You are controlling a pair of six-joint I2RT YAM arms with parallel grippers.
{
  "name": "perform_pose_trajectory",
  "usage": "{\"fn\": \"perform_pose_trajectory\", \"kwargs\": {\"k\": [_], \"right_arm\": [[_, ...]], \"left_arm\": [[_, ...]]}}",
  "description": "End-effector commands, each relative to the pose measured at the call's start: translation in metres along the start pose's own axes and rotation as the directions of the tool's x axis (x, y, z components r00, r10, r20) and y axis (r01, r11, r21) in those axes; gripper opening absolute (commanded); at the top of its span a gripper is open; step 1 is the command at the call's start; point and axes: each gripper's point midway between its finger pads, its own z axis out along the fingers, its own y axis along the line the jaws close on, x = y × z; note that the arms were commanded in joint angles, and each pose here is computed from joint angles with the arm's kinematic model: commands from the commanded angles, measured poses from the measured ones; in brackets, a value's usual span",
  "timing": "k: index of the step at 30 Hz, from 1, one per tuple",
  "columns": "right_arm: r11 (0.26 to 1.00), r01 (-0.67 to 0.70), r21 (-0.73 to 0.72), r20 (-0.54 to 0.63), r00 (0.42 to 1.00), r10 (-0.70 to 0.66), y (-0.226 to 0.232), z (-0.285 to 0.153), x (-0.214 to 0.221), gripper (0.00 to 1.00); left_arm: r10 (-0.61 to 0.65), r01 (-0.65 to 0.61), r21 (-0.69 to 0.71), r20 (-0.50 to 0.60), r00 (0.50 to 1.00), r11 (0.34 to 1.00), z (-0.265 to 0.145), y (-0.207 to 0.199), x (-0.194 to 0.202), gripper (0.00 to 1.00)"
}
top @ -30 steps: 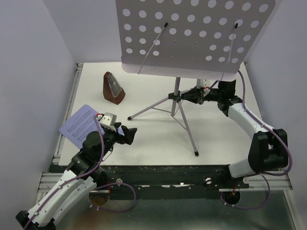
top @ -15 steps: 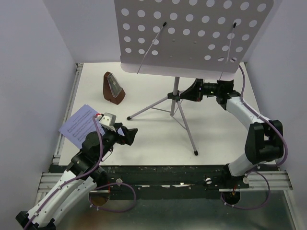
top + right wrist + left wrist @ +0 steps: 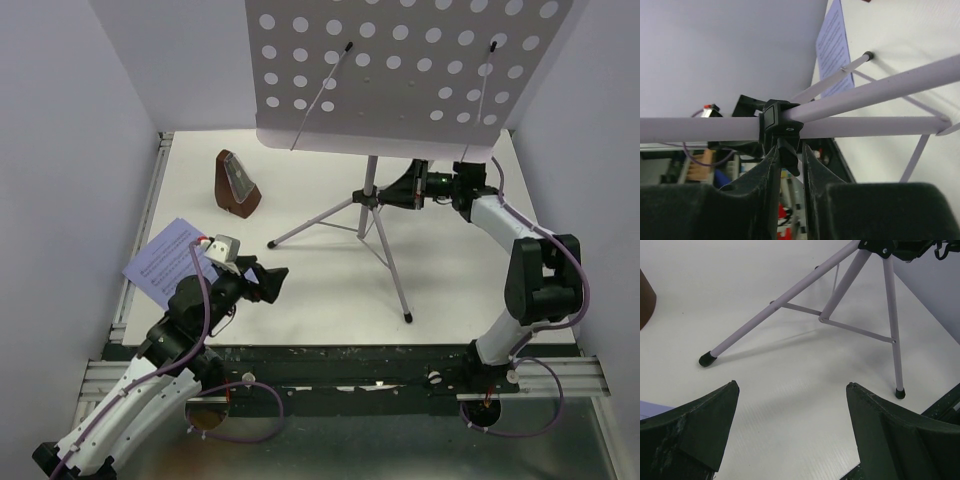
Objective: Set up the instrument practice props
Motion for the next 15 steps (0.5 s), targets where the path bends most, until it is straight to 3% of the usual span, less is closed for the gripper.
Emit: {"fn": "perform_pose_trajectory", "kwargs": {"k": [1, 5, 15], "right_arm": [[0.942, -0.325, 0.085, 0.114, 0.942, 0.315, -0.049, -0.002, -0.015, 0.33], [0.965, -0.261, 0.022, 0.1, 0.961, 0.258, -0.033, -0.001, -0.023, 0.48], [1.0, 0.01, 0.028, 0.194, 0.981, -0.015, -0.025, -0.039, -0.041, 0.59]], "left_arm": [[-0.021, 0.019, 0.043, 0.034, 0.999, 0.999, 0.0, -0.012, -0.018, 0.98], [-0.022, 0.021, 0.048, 0.032, 0.999, 0.999, 0.003, -0.014, -0.02, 0.98], [-0.003, 0.001, 0.058, 0.043, 0.999, 0.998, 0.002, -0.016, -0.024, 0.98]]}}
